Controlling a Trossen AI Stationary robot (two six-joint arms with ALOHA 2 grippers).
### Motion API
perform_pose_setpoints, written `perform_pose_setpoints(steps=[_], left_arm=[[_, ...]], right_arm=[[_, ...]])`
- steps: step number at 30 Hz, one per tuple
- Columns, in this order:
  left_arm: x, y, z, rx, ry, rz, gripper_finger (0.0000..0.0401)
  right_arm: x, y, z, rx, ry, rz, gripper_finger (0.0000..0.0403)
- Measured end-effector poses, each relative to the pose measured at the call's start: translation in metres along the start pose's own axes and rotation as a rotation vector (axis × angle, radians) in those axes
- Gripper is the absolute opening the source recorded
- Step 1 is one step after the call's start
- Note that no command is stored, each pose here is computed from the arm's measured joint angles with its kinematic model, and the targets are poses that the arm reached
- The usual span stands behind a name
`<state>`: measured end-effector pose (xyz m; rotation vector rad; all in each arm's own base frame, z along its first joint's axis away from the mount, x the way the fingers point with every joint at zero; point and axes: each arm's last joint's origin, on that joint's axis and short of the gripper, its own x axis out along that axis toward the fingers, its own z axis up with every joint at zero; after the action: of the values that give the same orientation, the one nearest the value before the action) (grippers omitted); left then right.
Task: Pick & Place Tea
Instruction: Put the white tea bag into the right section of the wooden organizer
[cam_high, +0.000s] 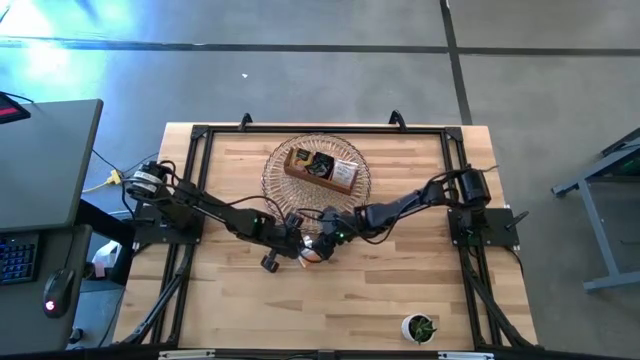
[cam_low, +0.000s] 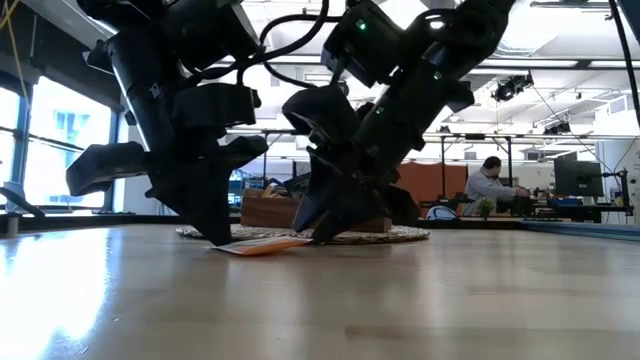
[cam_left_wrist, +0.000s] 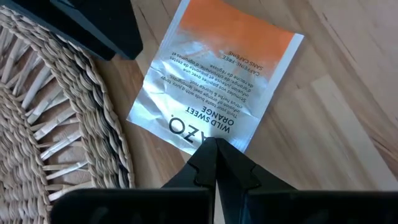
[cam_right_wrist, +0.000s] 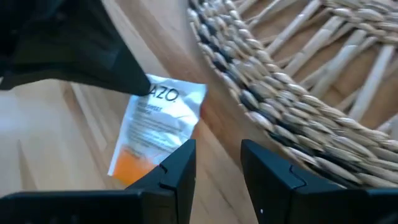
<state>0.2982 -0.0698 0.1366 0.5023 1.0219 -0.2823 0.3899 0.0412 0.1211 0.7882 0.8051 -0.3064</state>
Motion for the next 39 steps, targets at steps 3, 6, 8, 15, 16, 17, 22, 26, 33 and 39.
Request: perform_pose_setpoints(steps=[3, 6, 8, 15, 16, 17, 22, 26, 33, 39], left_arm=[[0.000, 0.000, 0.000, 0.000, -0.001, 0.000, 0.0000], [0.000, 0.000, 0.000, 0.000, -0.004, 0.001, 0.0000], [0.000, 0.000, 0.001, -0.001, -0.007, 0.001, 0.0000], [0.000, 0.001, 0.000, -0.001, 0.000, 0.022, 0.0000], [0.000, 0.001, 0.000, 0.000, 0.005, 0.034, 0.0000], [0.000, 0.001, 0.000, 0.000, 0.009, 0.046, 0.0000], [0.000, 0.005, -0.001, -0.001, 0.045, 0.162, 0.0000], [-0.001, 0.006, 0.004, -0.030, -0.006, 0.178, 0.0000], [-0.009, -0.009, 0.016, -0.031, -0.077, 0.127, 0.0000], [-0.039, -0.021, 0.033, -0.143, -0.051, 0.420, 0.0000]], right_arm=[[0.002, 0.000, -0.001, 0.007, 0.001, -0.001, 0.0124], [0.008, 0.002, -0.004, 0.014, -0.006, 0.035, 0.0124], [0.014, 0.002, -0.005, 0.029, -0.009, 0.058, 0.0124], [0.025, 0.001, -0.008, 0.035, -0.005, 0.110, 0.0124], [0.025, 0.001, -0.007, 0.034, -0.006, 0.119, 0.0124], [0.025, 0.002, -0.007, 0.031, -0.010, 0.126, 0.0124], [0.026, 0.002, -0.007, -0.022, -0.021, 0.132, 0.0109], [0.026, 0.001, -0.007, -0.053, -0.031, 0.120, 0.0071], [0.016, 0.005, -0.005, -0.167, -0.028, 0.126, 0.0006], [-0.018, 0.019, 0.009, -0.225, -0.076, 0.107, 0.0008]])
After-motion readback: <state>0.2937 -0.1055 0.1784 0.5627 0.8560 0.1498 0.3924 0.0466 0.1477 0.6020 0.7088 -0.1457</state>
